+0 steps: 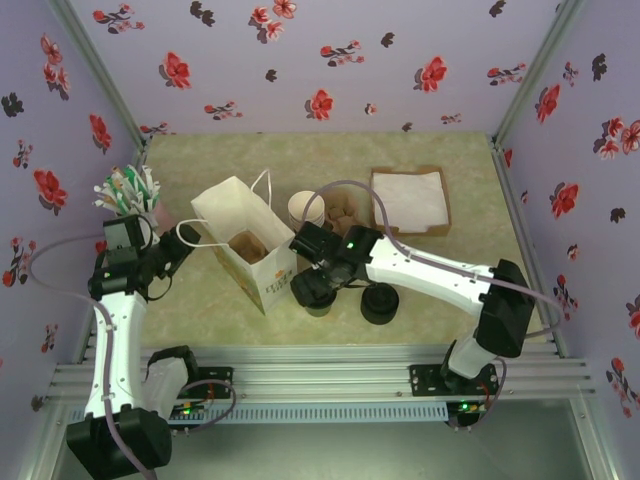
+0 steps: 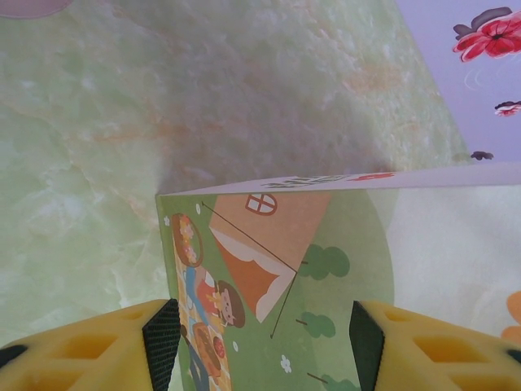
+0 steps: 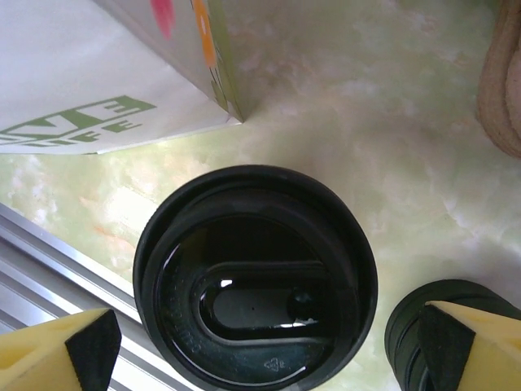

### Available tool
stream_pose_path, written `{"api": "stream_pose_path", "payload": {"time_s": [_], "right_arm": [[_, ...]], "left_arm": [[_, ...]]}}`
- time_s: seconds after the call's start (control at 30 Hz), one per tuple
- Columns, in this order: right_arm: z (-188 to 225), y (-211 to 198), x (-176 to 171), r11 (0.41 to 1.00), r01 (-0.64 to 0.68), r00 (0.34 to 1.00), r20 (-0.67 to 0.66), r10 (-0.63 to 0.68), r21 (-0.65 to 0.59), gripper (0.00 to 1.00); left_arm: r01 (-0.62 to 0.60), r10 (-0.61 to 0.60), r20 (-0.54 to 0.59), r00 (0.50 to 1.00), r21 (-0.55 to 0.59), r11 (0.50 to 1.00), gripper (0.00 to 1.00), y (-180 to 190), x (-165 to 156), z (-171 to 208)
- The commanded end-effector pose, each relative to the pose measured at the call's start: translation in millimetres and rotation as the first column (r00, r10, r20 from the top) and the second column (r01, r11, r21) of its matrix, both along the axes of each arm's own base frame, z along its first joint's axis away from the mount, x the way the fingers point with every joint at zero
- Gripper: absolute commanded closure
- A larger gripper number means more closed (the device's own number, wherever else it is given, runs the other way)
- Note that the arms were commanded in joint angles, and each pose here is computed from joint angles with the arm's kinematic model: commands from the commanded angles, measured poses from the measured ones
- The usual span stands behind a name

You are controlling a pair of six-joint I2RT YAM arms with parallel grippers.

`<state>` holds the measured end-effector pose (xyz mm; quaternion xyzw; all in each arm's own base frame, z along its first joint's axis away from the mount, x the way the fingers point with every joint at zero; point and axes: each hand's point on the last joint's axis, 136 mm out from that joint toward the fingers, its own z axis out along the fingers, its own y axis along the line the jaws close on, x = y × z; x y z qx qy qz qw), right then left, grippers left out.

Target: Pack the takeout coffee

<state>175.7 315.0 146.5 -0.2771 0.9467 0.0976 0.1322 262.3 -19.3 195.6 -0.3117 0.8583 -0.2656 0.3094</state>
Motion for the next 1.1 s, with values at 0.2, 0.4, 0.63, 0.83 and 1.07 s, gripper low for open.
{"api": "stream_pose_path", "payload": {"time_s": [0.2,0.4,0.63,0.83,1.07], "right_arm": [[0,1,2,0.998,-0.023,1.0,0.014,0.023,-0.055,0.1],[-4,5,1,0.996,-0.037,0.999,0.008,0.038,-0.075,0.12],[-7,5,1,0.994,-0.042,0.999,0.008,0.043,-0.102,0.14],[-9,4,1,0.992,-0.046,0.999,0.01,0.047,-0.121,0.15],[-11,7,1,0.99,-0.052,0.998,0.011,0.054,-0.129,0.16]], "left_arm": [[0.004,-0.004,0.004,1.0,0.02,1.0,0.41,3,-3,0],[0.005,-0.005,0.002,1.0,0.019,1.0,0.41,3,-2,0],[0.005,-0.005,0.001,1.0,0.02,1.0,0.41,3,-2,-1],[0.006,-0.006,0.002,1.0,0.019,1.0,0.41,3,-2,-1],[0.007,-0.007,0.003,1.0,0.02,1.0,0.41,3,-2,-1]]}}
